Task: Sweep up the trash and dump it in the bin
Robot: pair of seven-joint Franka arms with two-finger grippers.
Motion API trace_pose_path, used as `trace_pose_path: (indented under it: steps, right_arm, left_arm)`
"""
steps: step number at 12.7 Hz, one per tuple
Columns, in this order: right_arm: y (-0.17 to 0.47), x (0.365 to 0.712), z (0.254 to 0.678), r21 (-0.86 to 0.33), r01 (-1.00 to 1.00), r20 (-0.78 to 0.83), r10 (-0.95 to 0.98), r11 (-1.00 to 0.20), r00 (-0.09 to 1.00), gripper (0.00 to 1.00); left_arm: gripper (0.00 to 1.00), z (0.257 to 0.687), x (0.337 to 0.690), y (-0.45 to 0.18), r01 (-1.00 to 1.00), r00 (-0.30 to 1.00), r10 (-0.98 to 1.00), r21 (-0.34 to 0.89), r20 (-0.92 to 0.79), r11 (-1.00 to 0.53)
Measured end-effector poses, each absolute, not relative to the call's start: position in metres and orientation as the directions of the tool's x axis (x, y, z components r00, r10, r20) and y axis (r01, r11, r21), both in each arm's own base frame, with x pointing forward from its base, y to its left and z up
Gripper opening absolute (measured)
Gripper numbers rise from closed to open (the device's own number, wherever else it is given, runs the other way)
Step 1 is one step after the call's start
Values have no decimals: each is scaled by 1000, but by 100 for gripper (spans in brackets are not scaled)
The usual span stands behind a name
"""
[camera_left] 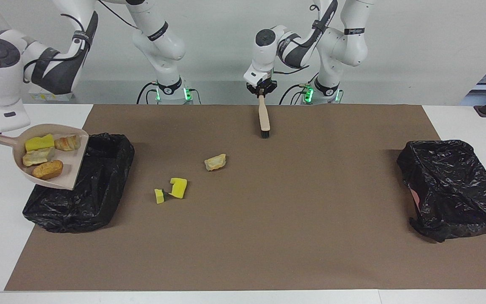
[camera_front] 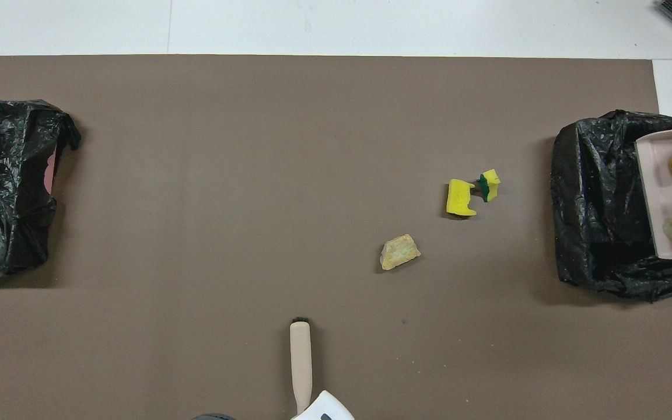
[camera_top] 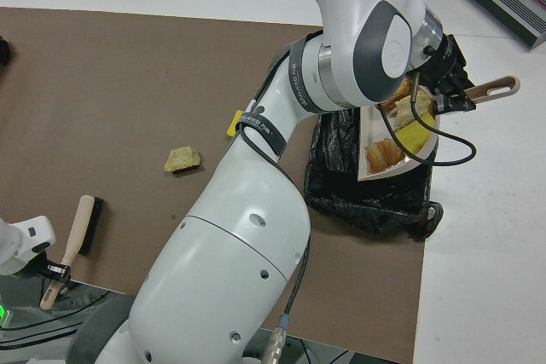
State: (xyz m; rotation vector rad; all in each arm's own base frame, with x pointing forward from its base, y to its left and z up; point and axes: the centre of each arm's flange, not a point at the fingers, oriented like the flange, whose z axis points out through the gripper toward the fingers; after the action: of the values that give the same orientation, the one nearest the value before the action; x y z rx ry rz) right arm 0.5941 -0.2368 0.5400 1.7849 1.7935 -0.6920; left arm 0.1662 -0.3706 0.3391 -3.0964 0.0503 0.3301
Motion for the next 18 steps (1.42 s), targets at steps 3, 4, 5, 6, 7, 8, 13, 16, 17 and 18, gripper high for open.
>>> trace_pose_path:
  steps: [3,4,5,6,7,8,13,16,17,18]
  right_arm:
    - [-210,600,509,53,997,-764,641,-50,73,31]
    - [-205,601,505,55,997,-781,621,-50,74,31]
    - [-202,600,506,44,998,-805,591,-43,61,31]
    - [-201,599,509,34,999,-824,565,-39,50,31]
    - [-197,598,514,19,999,-844,535,-40,37,31]
    - [-192,597,520,5,999,-864,503,-41,26,31]
    - [-183,582,569,56,998,-888,456,-34,66,31]
    - [-176,574,587,29,1000,-879,476,1,25,31]
    - [-173,575,584,24,1000,-878,479,17,13,31]
    - [-170,577,572,17,999,-875,484,35,-2,31]
  left_arm:
    - [31,337,176,-366,-37,976,-31,-21,-217,-999]
    - [32,336,179,-366,-35,975,-30,-20,-219,-999]
    - [37,336,186,-364,-35,975,-30,-17,-221,-999]
    - [38,336,192,-363,-41,974,-37,-12,-223,-999]
    - [48,337,199,-364,-39,974,-37,-4,-223,-999]
    - [49,342,210,-366,-35,975,-36,9,-219,-999]
    - [88,374,302,-360,-109,989,-108,-5,-101,-994]
    - [100,393,386,-337,-141,990,-141,-8,-29,-990]
    - [100,396,414,-325,-150,989,-150,-28,-4,-988]
    - [100,399,441,-310,-153,988,-155,-65,28,-986]
